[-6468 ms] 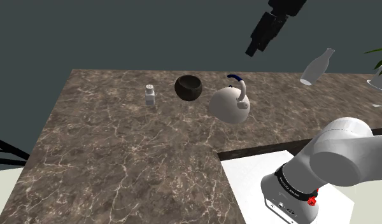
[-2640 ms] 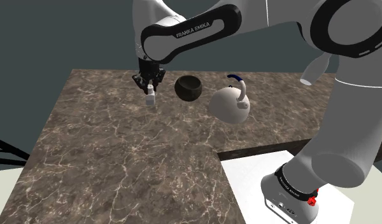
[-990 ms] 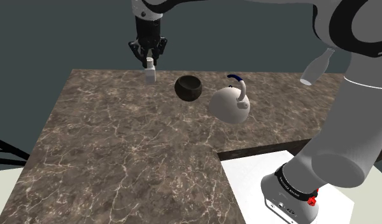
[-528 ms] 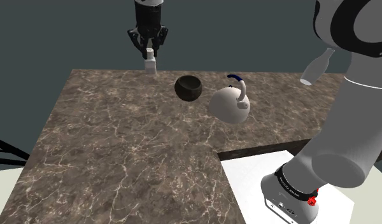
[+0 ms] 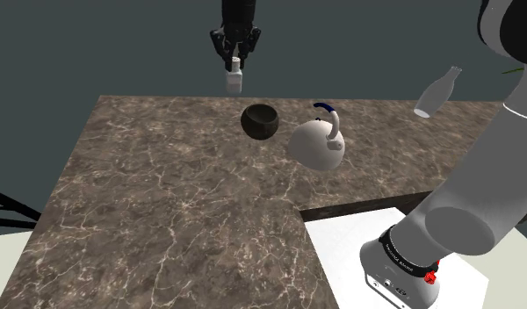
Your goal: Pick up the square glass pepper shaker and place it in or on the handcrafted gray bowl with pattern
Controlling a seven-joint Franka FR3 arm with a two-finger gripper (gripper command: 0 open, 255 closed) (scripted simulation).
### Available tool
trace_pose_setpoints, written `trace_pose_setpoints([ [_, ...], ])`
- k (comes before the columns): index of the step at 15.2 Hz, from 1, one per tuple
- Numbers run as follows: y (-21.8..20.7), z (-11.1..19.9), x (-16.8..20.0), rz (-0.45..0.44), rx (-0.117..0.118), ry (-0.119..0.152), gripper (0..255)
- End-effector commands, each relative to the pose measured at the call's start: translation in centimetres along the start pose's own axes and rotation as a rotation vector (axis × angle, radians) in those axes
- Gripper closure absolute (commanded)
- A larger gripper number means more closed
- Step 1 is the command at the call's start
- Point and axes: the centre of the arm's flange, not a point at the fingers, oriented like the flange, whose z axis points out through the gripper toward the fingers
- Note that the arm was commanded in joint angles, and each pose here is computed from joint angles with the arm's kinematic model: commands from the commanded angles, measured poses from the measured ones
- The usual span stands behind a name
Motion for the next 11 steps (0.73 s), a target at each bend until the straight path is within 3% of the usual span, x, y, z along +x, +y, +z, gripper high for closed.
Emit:
trace_pose_setpoints([
  [1,2.4,-0.3,-0.9,-0.001,0.0,0.0,255],
  [8,10.9,-1.7,-3.3,-0.001,0.0,0.0,255],
  [11,10.8,-0.1,-3.4,-0.001,0.0,0.0,255],
])
